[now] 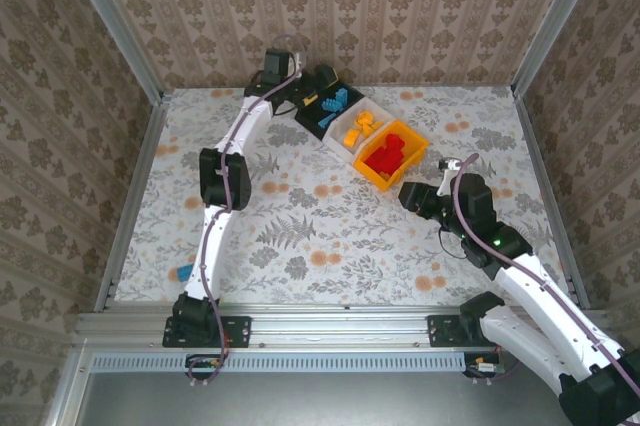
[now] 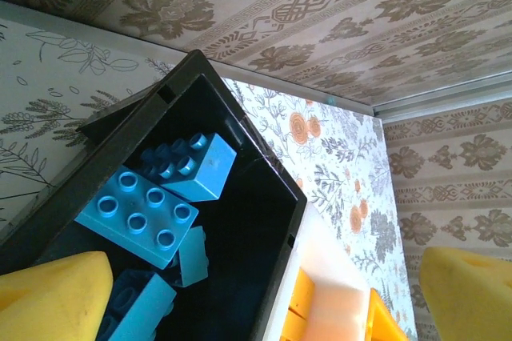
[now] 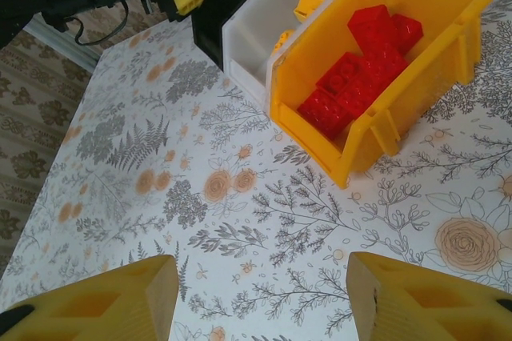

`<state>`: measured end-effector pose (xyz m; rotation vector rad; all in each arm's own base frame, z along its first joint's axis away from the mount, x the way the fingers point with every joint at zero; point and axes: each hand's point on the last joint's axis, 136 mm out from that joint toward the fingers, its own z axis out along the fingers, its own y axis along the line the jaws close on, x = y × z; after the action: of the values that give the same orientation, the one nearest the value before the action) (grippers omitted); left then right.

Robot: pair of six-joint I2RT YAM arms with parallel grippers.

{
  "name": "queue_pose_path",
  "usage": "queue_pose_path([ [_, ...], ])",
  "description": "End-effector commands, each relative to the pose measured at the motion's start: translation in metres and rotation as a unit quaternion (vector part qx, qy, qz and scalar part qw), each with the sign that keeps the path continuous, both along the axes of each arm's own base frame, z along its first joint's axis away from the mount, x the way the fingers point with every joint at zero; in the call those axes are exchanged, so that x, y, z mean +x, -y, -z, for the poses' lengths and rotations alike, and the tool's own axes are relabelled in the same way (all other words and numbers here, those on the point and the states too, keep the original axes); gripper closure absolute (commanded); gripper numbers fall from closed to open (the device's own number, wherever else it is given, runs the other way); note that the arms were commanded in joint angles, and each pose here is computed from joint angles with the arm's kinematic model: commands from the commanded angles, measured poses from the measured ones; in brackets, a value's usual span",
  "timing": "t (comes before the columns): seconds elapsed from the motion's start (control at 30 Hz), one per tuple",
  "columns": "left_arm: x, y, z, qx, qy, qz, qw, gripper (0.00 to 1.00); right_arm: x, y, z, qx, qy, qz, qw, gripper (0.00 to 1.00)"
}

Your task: Sort the legos into containers by color

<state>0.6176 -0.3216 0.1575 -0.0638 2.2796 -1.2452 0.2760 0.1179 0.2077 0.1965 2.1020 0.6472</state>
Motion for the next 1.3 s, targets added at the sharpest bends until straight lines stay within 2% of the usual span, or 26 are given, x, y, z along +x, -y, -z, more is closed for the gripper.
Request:
queue_pose_path([
  [0.0,-0.003,-0.009,-0.040,0.012,0.039,0.001,0.999,0.00,0.000,0.005,0.003,0.000,-0.001,0.014,1.000,0.41],
  [0.2,-0.013,-0.022,-0.070,0.037,0.073,0.013,0.997,0.00,0.004,0.001,0.002,0.003,0.002,0.005,1.000,0.41],
  [0.47,-0.041,-0.036,-0.123,0.080,0.154,0.055,0.983,0.00,0.012,-0.007,-0.005,-0.022,0.005,-0.022,0.999,0.39],
  [0.5,-0.046,-0.038,-0.125,0.088,0.158,0.061,0.982,0.00,0.012,-0.009,-0.007,-0.028,0.007,-0.029,0.999,0.37],
  [0.57,-0.060,-0.043,-0.137,0.110,0.177,0.077,0.975,0.00,0.015,-0.008,-0.010,-0.040,0.005,-0.030,0.999,0.26],
  [0.73,-0.095,-0.064,-0.151,0.151,0.202,0.099,0.963,0.00,0.020,-0.007,-0.019,-0.050,0.024,-0.029,0.998,0.16],
  [0.8,-0.106,-0.075,-0.154,0.149,0.199,0.090,0.964,0.00,0.022,-0.006,-0.020,-0.051,0.030,-0.025,0.998,0.14],
  [0.97,-0.131,-0.106,-0.158,0.080,0.167,0.055,0.981,0.00,0.028,-0.007,-0.022,-0.062,0.024,-0.027,0.997,0.12],
  [1.07,-0.144,-0.128,-0.160,0.074,0.166,0.026,0.983,0.00,0.033,-0.004,-0.028,-0.080,0.026,-0.025,0.996,0.12],
  [1.27,-0.169,-0.178,-0.160,0.198,0.166,-0.062,0.964,0.00,0.048,0.007,-0.039,-0.101,0.039,-0.012,0.994,0.12],
])
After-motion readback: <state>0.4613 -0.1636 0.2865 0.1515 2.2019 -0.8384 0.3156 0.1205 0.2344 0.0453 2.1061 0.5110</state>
